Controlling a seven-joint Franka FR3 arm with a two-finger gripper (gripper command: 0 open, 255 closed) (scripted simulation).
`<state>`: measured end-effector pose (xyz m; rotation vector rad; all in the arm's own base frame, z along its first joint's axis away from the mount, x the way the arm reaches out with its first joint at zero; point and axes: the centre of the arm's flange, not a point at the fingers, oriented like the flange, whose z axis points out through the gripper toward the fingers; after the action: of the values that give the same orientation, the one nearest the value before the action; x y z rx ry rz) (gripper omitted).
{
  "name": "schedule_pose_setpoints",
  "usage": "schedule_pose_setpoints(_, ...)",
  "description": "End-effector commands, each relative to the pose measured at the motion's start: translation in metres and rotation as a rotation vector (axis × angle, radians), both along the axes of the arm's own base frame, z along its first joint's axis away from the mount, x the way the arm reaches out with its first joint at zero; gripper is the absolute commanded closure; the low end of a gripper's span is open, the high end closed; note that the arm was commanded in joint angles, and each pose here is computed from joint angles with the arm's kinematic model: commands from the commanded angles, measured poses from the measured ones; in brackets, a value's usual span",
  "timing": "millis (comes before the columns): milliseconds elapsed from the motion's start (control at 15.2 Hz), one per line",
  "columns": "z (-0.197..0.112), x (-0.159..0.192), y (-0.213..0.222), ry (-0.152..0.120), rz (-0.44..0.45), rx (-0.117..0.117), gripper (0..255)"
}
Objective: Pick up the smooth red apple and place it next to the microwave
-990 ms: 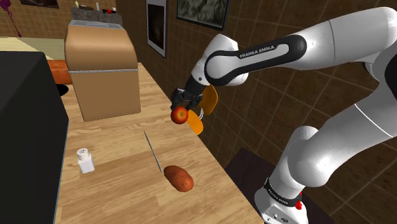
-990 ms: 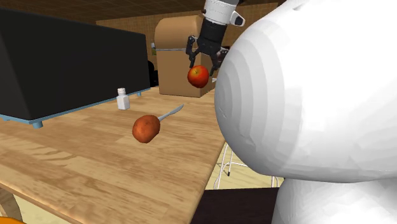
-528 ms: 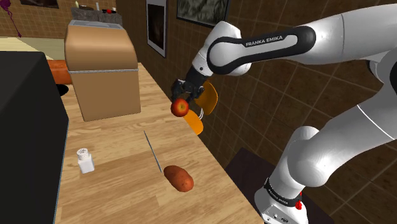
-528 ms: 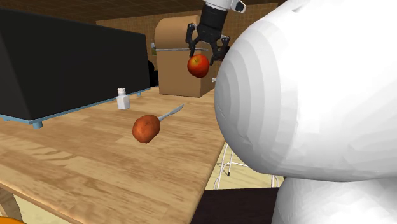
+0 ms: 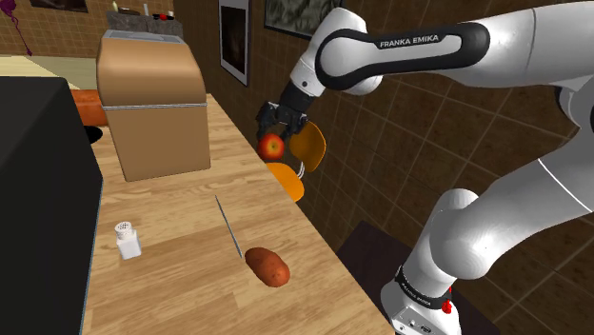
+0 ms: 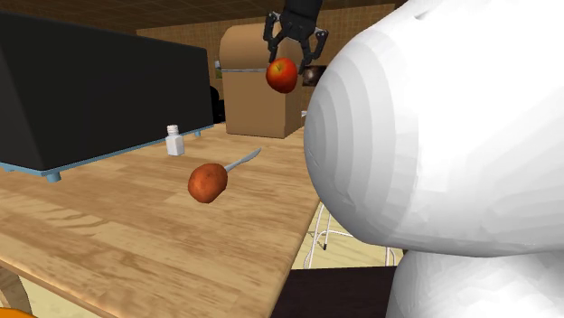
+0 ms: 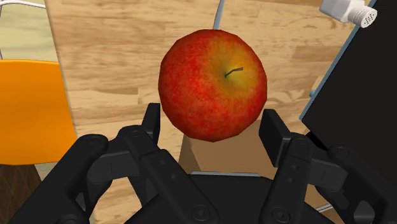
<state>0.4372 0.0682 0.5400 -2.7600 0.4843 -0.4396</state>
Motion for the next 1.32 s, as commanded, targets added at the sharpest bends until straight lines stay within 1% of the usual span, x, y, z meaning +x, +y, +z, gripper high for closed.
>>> schedule_pose_setpoints(0,0.011,-0.001,0.0,0.0,0.0,0.0,255)
schedule_pose_setpoints(1254,0.111,-0.001,0.0,0.0,0.0,0.0,255)
